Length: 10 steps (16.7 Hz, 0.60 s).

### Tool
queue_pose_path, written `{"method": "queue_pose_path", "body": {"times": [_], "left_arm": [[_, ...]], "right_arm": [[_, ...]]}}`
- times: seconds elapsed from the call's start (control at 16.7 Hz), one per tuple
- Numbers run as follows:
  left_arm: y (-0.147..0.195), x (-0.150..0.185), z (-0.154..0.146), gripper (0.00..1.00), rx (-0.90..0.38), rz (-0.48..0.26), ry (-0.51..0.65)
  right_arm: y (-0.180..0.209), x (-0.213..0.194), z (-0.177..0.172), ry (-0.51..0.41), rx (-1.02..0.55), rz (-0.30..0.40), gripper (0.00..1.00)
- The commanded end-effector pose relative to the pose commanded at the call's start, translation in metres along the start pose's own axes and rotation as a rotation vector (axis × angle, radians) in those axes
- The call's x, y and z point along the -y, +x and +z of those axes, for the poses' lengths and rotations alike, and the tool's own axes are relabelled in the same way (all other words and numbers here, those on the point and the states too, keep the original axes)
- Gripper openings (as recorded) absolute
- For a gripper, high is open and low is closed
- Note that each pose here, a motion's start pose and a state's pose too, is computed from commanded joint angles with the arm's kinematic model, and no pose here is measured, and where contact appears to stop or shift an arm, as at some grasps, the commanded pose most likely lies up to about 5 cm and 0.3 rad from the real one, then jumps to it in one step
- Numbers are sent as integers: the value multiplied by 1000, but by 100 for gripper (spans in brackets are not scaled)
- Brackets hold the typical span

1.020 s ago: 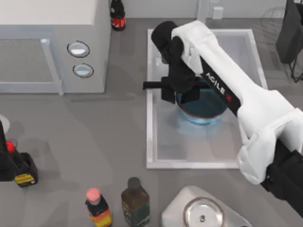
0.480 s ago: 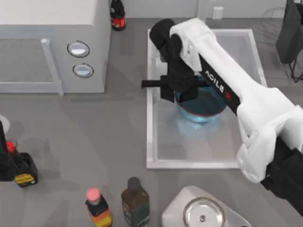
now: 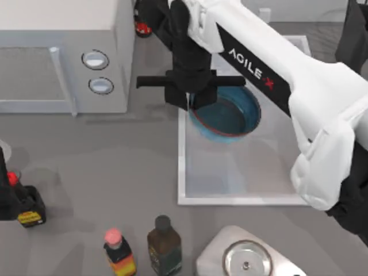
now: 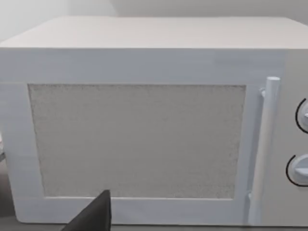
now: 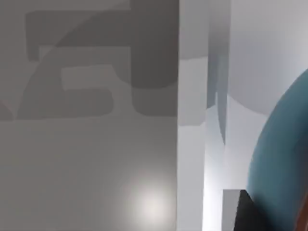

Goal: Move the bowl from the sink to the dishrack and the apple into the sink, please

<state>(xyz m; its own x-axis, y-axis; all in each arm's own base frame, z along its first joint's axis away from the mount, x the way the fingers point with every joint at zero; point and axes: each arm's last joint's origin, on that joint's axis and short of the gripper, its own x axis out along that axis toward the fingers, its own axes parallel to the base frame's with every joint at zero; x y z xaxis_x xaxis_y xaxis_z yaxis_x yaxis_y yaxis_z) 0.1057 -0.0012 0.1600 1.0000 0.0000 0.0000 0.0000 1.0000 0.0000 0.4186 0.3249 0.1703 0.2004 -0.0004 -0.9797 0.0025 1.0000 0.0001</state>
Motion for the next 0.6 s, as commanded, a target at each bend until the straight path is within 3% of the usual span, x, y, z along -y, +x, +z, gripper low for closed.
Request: {"method": "queue_pose_path", "body": {"times": [0.3, 0.6], "left_arm": [[0, 0, 0, 100, 0, 0, 0], [0, 0, 0, 100, 0, 0, 0]], "right_arm": [[-105, -10, -63, 1, -3, -3, 0], [-187, 18, -142, 6, 1, -2, 0]]}}
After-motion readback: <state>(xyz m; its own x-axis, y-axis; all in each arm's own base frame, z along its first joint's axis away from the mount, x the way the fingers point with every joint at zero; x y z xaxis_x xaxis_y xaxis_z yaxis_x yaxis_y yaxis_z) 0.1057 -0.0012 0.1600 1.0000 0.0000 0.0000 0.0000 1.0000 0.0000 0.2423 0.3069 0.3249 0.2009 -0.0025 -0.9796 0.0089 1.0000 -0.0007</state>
